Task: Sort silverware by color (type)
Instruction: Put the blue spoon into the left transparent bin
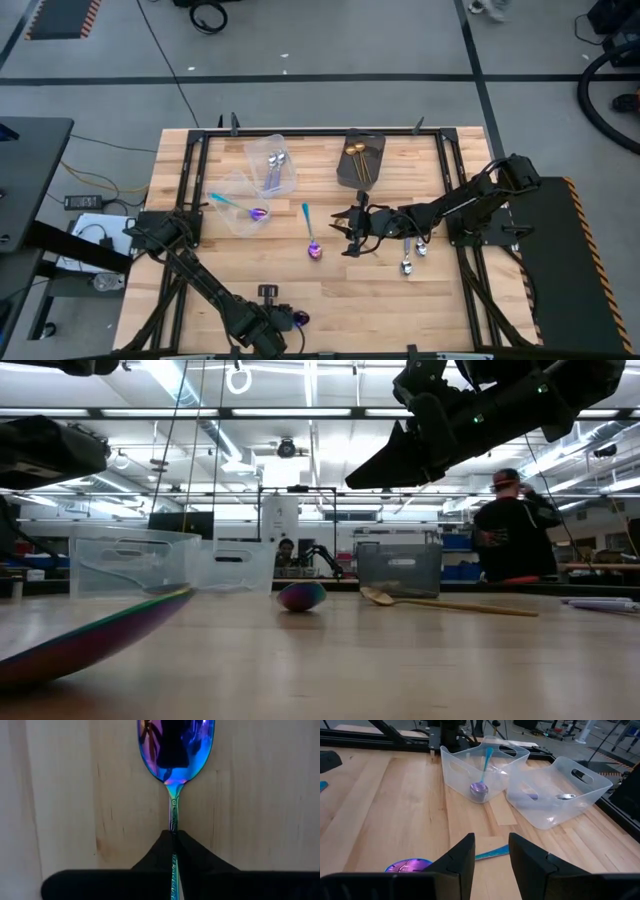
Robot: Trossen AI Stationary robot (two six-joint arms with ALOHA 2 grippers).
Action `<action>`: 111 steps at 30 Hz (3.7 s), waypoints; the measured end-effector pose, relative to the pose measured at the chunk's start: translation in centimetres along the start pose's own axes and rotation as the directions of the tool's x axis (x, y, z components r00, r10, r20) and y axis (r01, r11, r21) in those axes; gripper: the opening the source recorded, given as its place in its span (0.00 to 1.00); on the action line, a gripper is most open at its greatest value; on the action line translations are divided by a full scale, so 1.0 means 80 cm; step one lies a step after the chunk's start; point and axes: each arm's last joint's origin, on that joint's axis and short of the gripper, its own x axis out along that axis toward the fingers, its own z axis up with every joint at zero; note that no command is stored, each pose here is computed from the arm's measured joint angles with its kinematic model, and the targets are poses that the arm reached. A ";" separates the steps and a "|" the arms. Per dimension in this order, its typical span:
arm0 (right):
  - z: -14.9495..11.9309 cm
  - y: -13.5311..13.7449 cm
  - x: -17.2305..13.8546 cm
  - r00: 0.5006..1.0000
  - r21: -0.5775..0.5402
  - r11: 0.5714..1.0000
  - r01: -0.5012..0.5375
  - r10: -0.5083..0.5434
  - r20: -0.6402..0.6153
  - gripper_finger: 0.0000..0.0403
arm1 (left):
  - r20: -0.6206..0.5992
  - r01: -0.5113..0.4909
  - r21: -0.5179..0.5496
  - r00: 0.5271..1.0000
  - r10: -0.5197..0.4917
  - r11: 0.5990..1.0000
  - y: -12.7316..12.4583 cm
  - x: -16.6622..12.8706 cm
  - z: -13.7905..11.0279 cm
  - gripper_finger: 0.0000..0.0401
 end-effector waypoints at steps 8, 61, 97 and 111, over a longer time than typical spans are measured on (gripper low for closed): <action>0.000 0.001 0.000 1.000 0.010 1.000 -0.002 0.002 -0.001 0.32 | -0.022 -0.032 0.063 0.999 0.033 0.998 0.008 -0.009 -0.003 0.04; -0.015 0.021 -0.011 0.994 0.060 0.997 -0.043 0.049 -0.102 0.32 | 0.057 -0.486 0.125 0.874 0.482 0.865 0.217 -0.149 -0.040 0.03; -0.017 0.024 -0.013 0.993 0.061 0.998 -0.030 0.036 -0.114 0.32 | -0.142 -0.427 0.352 0.855 0.498 0.833 0.336 -0.096 -0.115 0.03; -0.017 0.024 -0.013 0.993 0.061 0.998 -0.030 0.036 -0.115 0.32 | -0.183 -0.363 0.382 0.871 0.455 0.850 0.357 -0.088 -0.116 0.03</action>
